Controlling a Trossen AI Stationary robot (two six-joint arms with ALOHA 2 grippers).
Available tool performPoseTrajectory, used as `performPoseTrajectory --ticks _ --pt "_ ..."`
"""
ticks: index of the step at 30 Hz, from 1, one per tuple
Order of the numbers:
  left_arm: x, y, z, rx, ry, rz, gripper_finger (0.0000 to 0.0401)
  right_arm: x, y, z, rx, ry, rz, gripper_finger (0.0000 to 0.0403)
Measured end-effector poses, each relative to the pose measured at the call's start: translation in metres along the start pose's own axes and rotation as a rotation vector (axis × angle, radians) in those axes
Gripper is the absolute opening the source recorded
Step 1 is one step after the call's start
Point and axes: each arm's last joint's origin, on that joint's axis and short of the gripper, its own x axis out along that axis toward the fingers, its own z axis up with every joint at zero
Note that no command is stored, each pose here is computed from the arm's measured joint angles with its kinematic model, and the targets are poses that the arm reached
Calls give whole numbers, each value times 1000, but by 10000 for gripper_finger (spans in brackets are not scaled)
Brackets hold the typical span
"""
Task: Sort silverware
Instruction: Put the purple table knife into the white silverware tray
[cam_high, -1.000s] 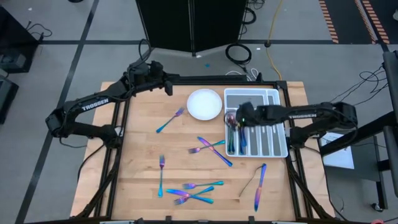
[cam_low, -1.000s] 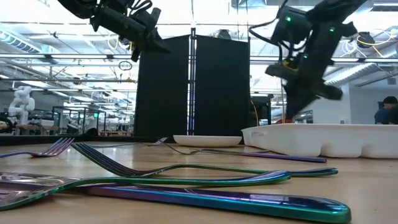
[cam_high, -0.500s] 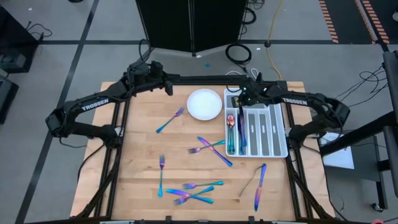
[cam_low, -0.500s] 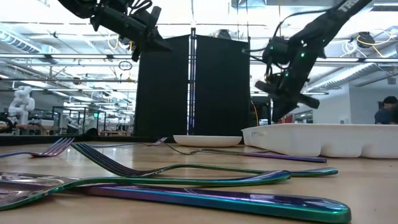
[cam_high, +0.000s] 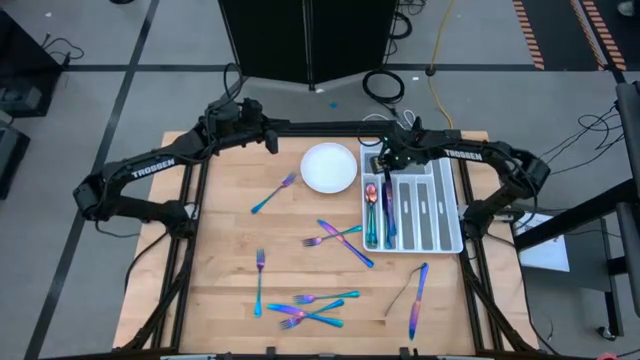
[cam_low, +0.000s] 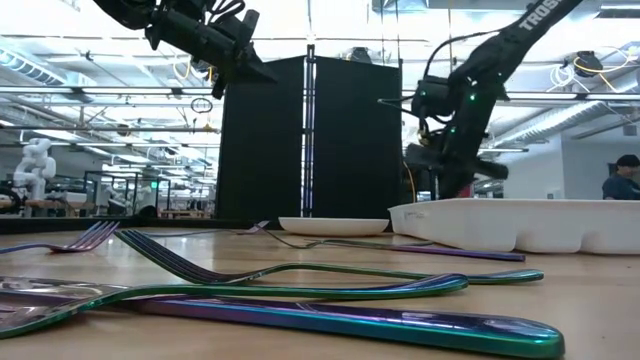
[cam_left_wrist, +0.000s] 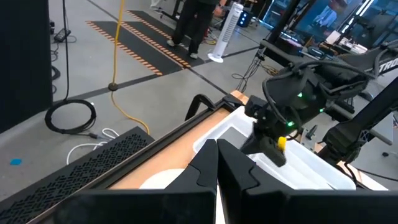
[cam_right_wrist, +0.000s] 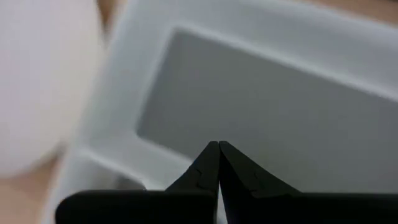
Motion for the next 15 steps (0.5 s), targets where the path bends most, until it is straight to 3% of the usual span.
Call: performPoseTrajectory --ticks 7,12,15 --pt "0 0 0 25 0 0 0 -15 6 -3 -68 119 -6 0" --pt "0 0 0 25 0 0 0 -28 10 16 -64 -56 -70 0" --pt "0 0 0 26 -1 0 0 -29 12 26 -55 -105 -50 0"
